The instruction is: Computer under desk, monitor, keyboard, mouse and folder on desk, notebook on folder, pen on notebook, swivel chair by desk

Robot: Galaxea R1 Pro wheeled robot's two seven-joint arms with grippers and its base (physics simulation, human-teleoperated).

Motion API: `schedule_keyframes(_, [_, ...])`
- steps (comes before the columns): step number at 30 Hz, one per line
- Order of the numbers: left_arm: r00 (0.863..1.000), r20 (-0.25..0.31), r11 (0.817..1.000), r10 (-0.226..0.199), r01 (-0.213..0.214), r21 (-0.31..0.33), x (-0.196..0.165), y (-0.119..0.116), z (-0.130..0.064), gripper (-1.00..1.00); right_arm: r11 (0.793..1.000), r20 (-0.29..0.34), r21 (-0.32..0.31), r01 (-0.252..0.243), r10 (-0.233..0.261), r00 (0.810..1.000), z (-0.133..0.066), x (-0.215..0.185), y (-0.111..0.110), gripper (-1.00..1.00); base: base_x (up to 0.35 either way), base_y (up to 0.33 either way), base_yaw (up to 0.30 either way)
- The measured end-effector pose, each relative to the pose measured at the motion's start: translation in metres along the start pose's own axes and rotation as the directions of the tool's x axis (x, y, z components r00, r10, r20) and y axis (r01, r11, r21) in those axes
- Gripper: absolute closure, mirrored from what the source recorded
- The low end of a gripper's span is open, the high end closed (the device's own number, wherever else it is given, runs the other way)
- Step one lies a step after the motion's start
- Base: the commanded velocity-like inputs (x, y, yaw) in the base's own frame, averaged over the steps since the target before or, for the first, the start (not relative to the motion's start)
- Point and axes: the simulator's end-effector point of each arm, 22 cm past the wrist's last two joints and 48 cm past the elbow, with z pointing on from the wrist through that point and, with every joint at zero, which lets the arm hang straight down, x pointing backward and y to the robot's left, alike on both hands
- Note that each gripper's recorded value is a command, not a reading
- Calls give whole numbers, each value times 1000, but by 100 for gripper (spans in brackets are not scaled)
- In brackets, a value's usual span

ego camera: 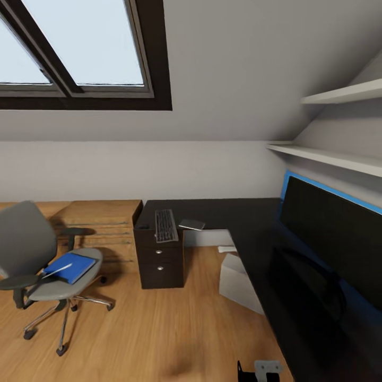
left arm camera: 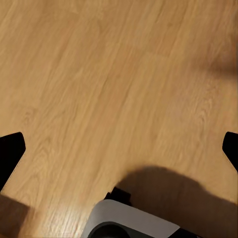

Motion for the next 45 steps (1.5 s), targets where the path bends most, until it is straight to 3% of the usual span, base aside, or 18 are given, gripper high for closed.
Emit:
schedule_keyframes(5, [1000,0,1000,0,0,0,0,0,0,-100,997,-4,-71,-1,1,1000,-2,1,21,-100,326,182,-6])
schedule_keyframes(9, [1000,0,1000,0,0,0,0,0,0,-100,996,-7,-85,-3,2,1000,-2,2,25,-100,325,183,-1])
schedule_keyframes(45, [1000,0,1000,-1,1,-1,0,0,0,-100,996,-6,-92,-2,1,1000,-3,1,28,-100,330,130,0])
